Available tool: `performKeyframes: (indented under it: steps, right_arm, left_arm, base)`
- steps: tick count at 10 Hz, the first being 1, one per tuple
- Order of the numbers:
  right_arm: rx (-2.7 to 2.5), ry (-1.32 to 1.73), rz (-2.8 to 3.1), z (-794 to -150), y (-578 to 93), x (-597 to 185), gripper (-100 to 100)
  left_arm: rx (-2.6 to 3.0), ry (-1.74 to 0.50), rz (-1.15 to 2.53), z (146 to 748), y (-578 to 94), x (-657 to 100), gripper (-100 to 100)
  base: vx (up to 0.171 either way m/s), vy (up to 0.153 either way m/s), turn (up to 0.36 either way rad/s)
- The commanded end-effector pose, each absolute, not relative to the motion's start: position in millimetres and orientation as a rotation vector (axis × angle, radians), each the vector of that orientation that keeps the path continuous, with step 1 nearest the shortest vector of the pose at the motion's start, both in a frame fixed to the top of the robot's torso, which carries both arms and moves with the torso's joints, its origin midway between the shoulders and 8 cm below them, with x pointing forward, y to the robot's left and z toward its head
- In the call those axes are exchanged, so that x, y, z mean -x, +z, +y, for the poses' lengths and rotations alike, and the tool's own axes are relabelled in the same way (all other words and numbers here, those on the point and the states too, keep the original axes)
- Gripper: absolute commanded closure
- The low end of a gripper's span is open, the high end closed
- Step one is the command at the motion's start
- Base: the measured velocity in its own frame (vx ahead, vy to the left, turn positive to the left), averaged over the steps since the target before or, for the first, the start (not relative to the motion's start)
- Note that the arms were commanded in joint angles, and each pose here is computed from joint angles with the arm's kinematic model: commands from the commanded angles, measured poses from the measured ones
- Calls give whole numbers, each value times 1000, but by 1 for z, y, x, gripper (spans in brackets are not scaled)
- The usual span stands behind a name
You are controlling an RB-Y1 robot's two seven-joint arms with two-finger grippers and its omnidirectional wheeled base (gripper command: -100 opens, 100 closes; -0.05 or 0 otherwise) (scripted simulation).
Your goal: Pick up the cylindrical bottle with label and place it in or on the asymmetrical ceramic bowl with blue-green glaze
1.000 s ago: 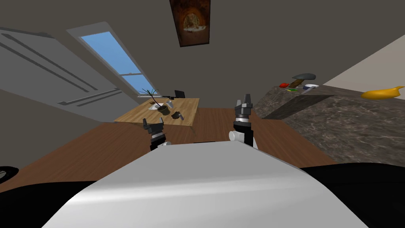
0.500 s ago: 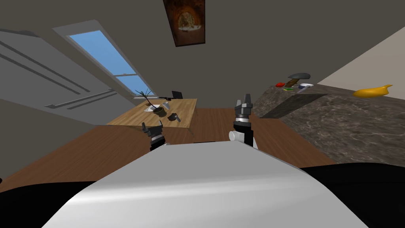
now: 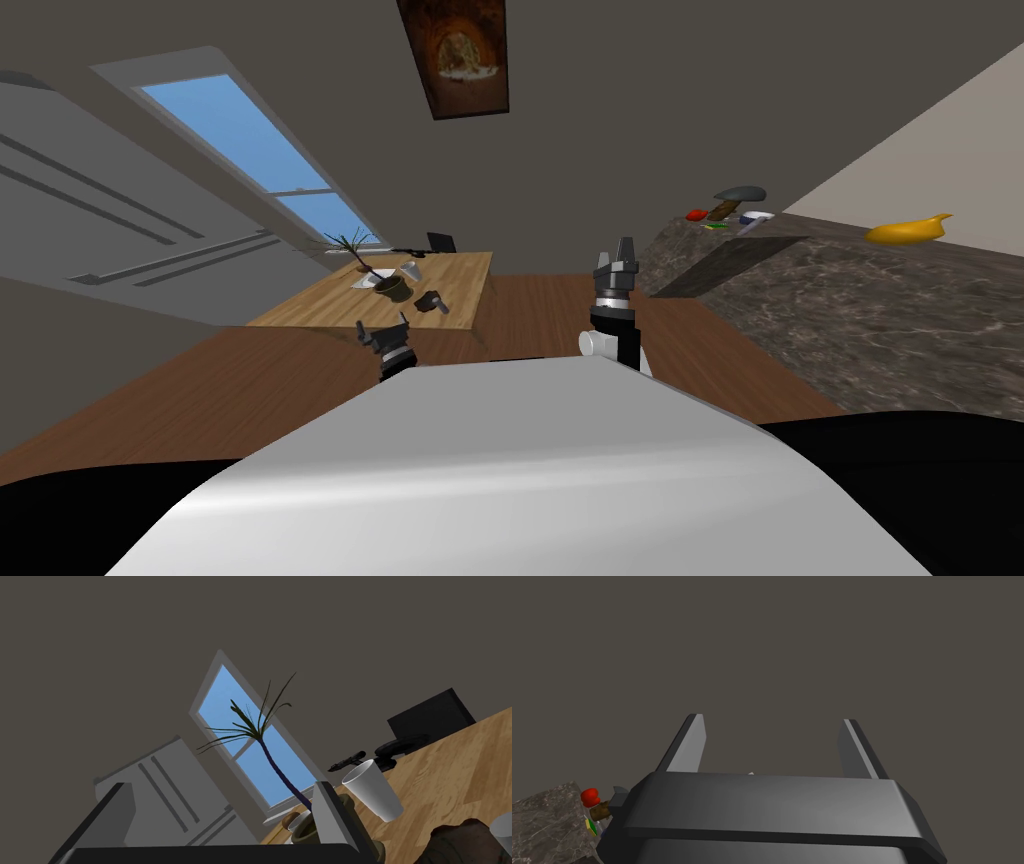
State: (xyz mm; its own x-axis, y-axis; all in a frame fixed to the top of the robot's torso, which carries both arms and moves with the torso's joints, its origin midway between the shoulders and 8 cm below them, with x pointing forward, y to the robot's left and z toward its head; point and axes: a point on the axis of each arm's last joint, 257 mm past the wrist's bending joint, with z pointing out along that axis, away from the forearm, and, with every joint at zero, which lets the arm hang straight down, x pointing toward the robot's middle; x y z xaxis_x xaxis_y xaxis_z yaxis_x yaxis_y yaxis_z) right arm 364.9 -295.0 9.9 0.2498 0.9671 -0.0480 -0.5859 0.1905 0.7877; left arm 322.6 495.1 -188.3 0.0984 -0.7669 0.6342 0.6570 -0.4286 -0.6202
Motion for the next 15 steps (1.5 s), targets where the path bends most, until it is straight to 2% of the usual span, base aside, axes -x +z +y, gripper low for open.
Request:
performKeyframes:
  steps: [1, 15]
  right_arm:
    - [-738, 1199, 632, -295, 10, -365, 0]
    - [-738, 1199, 632, -295, 10, -365, 0]
  left_arm:
    - [1259, -1592, 97, 502, -201, -318, -100]
    - [1405, -1594, -340, 560, -300, -250, -100]
  base:
    - [83, -67, -37]
    - [89, -36, -43]
